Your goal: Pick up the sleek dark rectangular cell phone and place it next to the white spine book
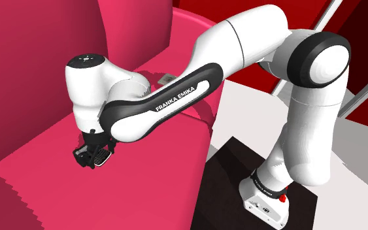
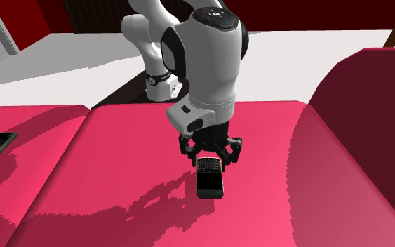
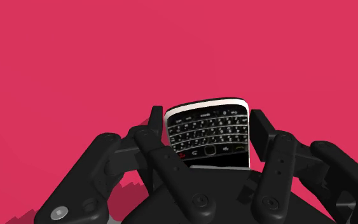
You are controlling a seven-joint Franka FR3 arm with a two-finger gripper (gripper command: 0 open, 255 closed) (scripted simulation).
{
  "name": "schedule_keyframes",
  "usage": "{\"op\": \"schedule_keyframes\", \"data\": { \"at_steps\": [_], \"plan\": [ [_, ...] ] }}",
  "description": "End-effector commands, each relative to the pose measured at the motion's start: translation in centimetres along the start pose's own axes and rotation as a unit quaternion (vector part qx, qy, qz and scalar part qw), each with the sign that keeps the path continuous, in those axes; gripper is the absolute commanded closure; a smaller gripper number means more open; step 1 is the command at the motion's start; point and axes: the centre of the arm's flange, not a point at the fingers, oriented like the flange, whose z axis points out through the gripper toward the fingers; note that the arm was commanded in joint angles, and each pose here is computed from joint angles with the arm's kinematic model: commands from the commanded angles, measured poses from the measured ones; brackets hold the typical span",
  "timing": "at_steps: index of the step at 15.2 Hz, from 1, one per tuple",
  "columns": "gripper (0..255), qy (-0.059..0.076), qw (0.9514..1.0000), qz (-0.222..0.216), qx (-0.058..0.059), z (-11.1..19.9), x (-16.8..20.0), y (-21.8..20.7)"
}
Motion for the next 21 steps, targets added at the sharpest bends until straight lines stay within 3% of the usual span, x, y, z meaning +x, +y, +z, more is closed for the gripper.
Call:
{"op": "schedule_keyframes", "data": {
  "at_steps": [1, 7, 21],
  "plan": [
    [255, 0.000, 1.0000, 0.000, 0.000, 0.0, 0.0, 0.0],
    [255, 0.000, 1.0000, 0.000, 0.000, 0.0, 0.0, 0.0],
    [255, 0.000, 1.0000, 0.000, 0.000, -7.4, 0.1, -0.1]
  ]
}}
